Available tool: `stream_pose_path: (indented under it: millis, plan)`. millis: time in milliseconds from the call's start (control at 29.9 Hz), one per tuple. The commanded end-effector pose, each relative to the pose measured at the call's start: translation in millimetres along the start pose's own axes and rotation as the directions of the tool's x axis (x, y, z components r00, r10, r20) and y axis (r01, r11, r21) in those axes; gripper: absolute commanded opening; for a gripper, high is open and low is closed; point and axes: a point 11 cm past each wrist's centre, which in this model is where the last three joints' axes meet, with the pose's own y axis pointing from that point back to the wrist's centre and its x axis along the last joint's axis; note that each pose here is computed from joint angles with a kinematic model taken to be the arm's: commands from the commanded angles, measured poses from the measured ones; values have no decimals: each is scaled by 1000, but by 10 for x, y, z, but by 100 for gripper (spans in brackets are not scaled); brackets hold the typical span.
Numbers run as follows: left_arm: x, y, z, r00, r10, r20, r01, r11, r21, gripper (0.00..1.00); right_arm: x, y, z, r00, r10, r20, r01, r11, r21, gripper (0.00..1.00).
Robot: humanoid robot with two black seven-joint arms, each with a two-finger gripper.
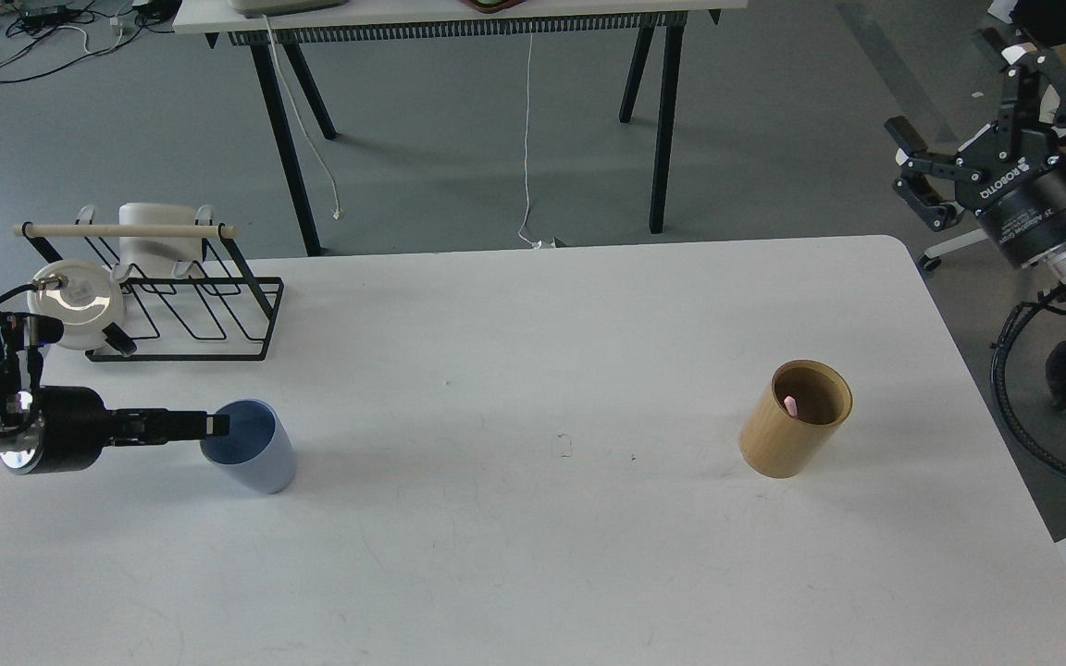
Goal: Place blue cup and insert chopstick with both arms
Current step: 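Reach the left gripper to the light blue cup and grasp it, then lift the blue cup with the left gripper and carry it toward table center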
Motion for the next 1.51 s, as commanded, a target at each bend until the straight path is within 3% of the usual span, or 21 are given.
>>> stream_pose_path:
  millis: [0, 234, 469, 602, 669, 736, 1205, 1339, 1472]
  plan:
    - [13, -50, 50, 1000, 0, 4, 0, 1000, -14, 95, 23, 25, -5, 1000, 5, -5, -5, 1000, -4, 99]
    - [3, -117, 108, 1000, -2, 1, 2, 999, -34, 72, 34, 45, 7, 1000, 9, -5, -9, 1000, -8, 99]
    - [-10, -111, 99, 1000, -5, 0, 5, 999, -32, 60, 38, 47, 8, 1000, 11, -5, -11, 1000, -8, 99]
    - [-12, -95, 84, 1000, -3, -5, 3, 1000, -29, 38, 51, 59, 0, 1000, 13, -9, -13, 1000, -10, 99]
    - [-8, -88, 80, 1000, -2, -4, 2, 1000, -28, 15, 53, 59, 0, 1000, 15, -10, -15, 1000, -10, 99]
    - [-6, -77, 70, 1000, -1, -4, 1, 1000, -25, 7, 57, 61, -4, 1000, 15, -11, -15, 1000, -10, 99]
    - [58, 93, 194, 1000, 18, 16, -17, 998, -60, 1, 140, 90, -78, 999, 40, -27, -40, 999, 1, 99]
    - [311, 292, 594, 995, 95, 36, -87, 980, -178, 1, 373, 149, -215, 992, 118, -43, -117, 992, 44, 99]
    - [801, 423, 1257, 969, 204, 140, -149, 934, -326, 1, 695, 284, -409, 972, 228, -55, -221, 970, 103, 99]
